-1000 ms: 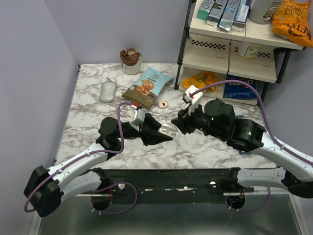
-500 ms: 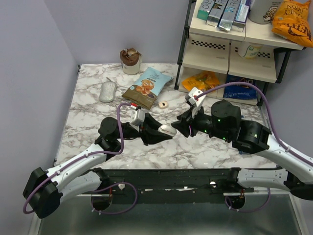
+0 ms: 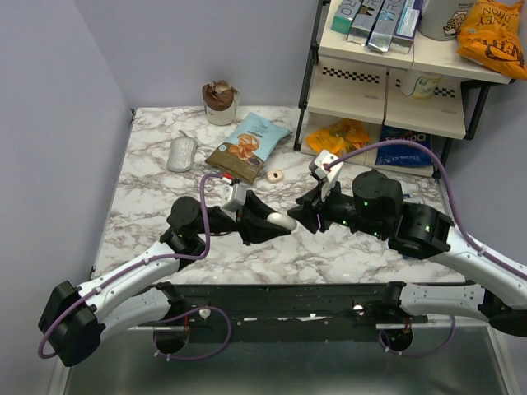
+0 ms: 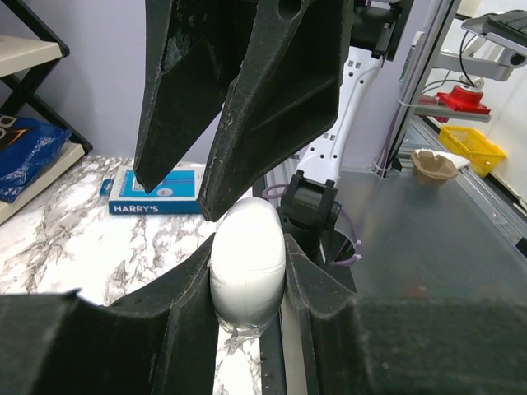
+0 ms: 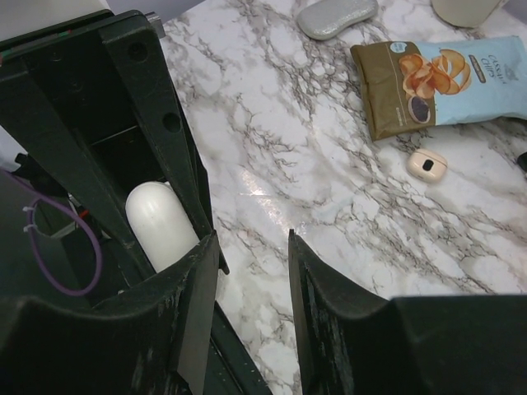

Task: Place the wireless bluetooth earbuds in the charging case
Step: Close the charging case, then place the charging case at the center of the board.

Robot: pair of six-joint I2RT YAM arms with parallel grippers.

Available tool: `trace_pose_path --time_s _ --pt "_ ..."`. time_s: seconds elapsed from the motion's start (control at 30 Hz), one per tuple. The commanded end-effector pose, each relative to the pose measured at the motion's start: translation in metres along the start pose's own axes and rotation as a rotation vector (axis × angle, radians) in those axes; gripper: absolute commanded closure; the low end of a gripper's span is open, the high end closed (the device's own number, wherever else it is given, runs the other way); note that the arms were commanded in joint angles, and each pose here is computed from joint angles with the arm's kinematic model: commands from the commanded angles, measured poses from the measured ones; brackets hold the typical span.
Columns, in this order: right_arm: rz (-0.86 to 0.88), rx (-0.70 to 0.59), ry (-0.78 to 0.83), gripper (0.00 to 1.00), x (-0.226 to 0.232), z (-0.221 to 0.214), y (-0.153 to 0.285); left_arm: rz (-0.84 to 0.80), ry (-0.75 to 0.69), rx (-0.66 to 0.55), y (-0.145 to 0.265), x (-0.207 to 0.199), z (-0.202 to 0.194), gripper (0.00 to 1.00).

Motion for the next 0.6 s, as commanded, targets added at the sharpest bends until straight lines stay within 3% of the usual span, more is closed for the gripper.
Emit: trace_pose_path --time_s 0.0,0.07,0.1,0.2,0.5,0.57 --pt "-0.037 0.004 -0.005 0.52 -0.005 -0.006 0.003 0.030 -0.034 -0.040 -0.002 0.004 0.009 1.00" --pt "-0.154 0.016 -0.056 0.48 -0.020 -0.009 0.006 0.077 -0.023 -0.051 -0.001 0.011 0.010 1.00" --pt "-0.311 0.025 -0.078 0.48 -0.042 -0.012 0.013 0.113 -0.011 -0.053 -0.001 0.017 0.009 1.00" --pt "-0.485 0.025 -0.177 0.46 -0.070 -0.024 0.029 0.380 0.076 -0.035 0.008 0.063 -0.005 1.00" --pt "-0.461 0.112 -0.326 0.44 -0.063 -0.091 0.006 0.817 0.557 0.110 0.019 0.179 -0.114 1.00" --pt "-0.456 0.135 -0.343 0.45 -0.058 -0.104 0.003 0.873 0.570 0.081 0.020 0.196 -0.118 1.00"
Point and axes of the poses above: each gripper's point midway between its finger pads, its own y axis back along the fingers, its own x axis along the line the jaws close on, z = x × y, the point moved 3 cm from there along y, back along the fingers, and after that the axes turned 14 degrees about y, right-handed, at the moved point
